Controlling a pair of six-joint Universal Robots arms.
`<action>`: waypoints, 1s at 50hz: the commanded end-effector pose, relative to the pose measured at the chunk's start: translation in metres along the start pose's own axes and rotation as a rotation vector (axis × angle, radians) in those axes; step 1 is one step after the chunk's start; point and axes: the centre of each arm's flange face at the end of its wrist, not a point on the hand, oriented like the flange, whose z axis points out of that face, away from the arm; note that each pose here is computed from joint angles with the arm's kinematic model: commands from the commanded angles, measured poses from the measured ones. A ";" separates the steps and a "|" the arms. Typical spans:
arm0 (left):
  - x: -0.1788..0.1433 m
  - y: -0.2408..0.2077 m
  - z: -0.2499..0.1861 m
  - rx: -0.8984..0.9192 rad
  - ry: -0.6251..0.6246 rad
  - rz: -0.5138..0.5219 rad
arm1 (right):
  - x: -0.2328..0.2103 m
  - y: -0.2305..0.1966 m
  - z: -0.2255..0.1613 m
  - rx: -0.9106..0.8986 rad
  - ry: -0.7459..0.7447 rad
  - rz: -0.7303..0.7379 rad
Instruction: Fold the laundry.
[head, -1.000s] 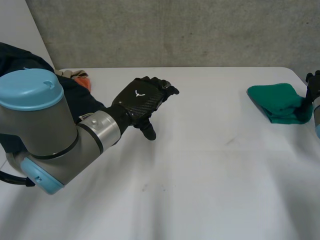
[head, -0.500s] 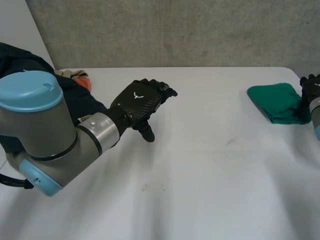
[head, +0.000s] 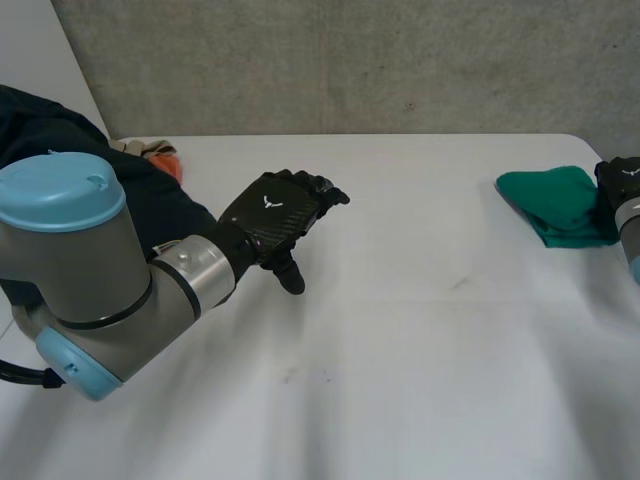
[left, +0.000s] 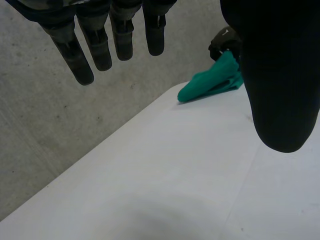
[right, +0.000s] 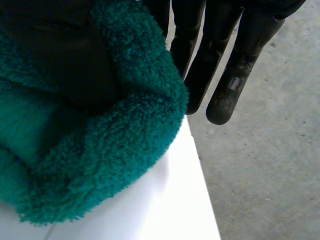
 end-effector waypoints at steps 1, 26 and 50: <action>-0.002 0.001 0.000 -0.003 -0.005 -0.002 | 0.021 0.003 0.006 -0.011 0.120 -0.048; -0.001 0.003 -0.004 -0.013 -0.005 -0.006 | 0.027 -0.002 -0.013 -0.115 0.141 -0.046; -0.150 -0.060 -0.020 0.222 -0.632 0.134 | -0.012 -0.196 -0.143 0.485 -0.091 -0.079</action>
